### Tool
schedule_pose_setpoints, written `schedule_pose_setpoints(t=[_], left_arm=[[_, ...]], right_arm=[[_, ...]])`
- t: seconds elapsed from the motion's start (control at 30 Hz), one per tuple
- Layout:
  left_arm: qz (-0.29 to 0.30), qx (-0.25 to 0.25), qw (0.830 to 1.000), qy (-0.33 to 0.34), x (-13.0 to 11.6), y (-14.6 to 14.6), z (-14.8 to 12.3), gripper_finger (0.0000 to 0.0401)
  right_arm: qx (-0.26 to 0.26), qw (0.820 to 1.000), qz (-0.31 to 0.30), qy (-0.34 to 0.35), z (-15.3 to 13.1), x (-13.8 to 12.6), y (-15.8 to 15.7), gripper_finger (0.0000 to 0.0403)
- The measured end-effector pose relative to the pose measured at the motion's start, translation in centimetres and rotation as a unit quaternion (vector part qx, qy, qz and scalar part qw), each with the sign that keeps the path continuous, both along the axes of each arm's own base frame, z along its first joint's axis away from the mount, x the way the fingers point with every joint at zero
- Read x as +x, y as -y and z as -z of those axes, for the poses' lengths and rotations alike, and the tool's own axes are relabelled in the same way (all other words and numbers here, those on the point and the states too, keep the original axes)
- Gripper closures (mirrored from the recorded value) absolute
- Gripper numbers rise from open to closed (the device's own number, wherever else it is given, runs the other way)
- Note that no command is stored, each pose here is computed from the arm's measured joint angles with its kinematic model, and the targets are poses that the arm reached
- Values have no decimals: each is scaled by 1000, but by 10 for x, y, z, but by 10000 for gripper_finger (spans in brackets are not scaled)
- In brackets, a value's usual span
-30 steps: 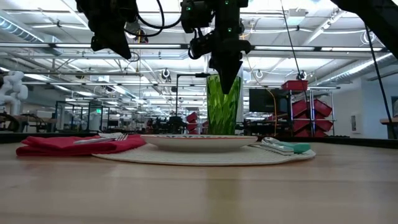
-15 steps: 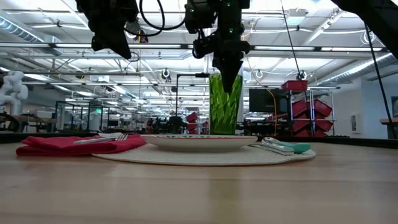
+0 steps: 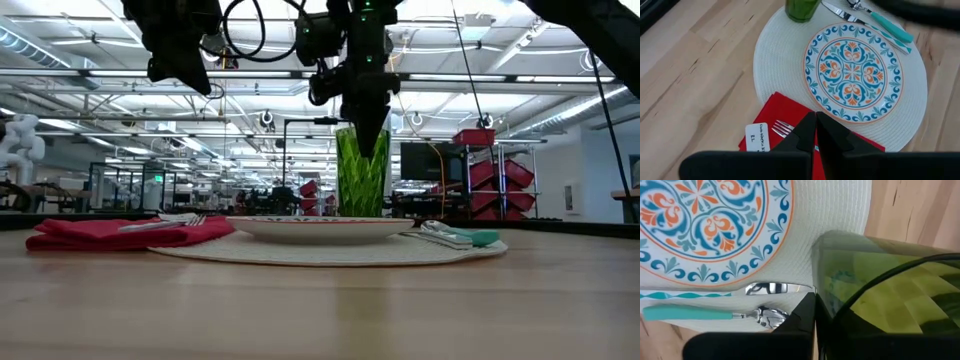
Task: Set table place
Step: Put the green glass at the top right of the white placemat, then return to Home Position
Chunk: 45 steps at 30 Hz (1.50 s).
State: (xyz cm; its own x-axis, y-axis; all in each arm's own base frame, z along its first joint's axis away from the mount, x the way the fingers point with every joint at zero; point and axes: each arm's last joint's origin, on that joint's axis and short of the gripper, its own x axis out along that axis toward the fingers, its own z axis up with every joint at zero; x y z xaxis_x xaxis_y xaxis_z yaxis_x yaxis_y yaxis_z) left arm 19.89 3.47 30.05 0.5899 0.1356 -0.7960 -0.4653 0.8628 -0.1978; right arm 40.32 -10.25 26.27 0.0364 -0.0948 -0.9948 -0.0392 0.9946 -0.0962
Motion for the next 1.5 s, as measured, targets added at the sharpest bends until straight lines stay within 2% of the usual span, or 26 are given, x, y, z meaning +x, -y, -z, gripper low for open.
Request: schedule_pose_setpoints(t=[0.23, 0.5, 0.67, 0.87, 1.1, 1.2, 1.3, 1.4, 1.5], left_arm=[[0, 0, 1000, 0, 0, 0, 0, 401], [0, 0, 1000, 0, 0, 0, 0, 401], [0, 0, 1000, 0, 0, 0, 0, 401], [0, 0, 1000, 0, 0, 0, 0, 401], [9, 9, 1000, -2, 0, 0, 0, 401], [11, 29, 1000, -5, 0, -1, 0, 401], [10, 45, 999, 11, 1, -2, -3, 401], [49, 71, 994, 70, -1, 1, -16, 401], [98, 102, 980, 139, -10, 7, -34, 401]], right_arm=[[-3, 1000, 2, 6, 0, 2, 0, 390], [-2, 1000, 16, 6, 0, 1, 0, 312], [-1, 1000, 20, 2, -1, -1, 0, 284], [-16, 1000, 13, 24, -23, -9, -8, 278], [-39, 995, 35, 84, -66, -30, -20, 277], [-41, 987, 70, 140, -90, -40, -24, 277], [-38, 967, 122, 218, -116, -51, -27, 277], [-23, 943, 153, 294, -140, -60, -31, 277], [-18, 920, 166, 355, -162, -70, -40, 277]])
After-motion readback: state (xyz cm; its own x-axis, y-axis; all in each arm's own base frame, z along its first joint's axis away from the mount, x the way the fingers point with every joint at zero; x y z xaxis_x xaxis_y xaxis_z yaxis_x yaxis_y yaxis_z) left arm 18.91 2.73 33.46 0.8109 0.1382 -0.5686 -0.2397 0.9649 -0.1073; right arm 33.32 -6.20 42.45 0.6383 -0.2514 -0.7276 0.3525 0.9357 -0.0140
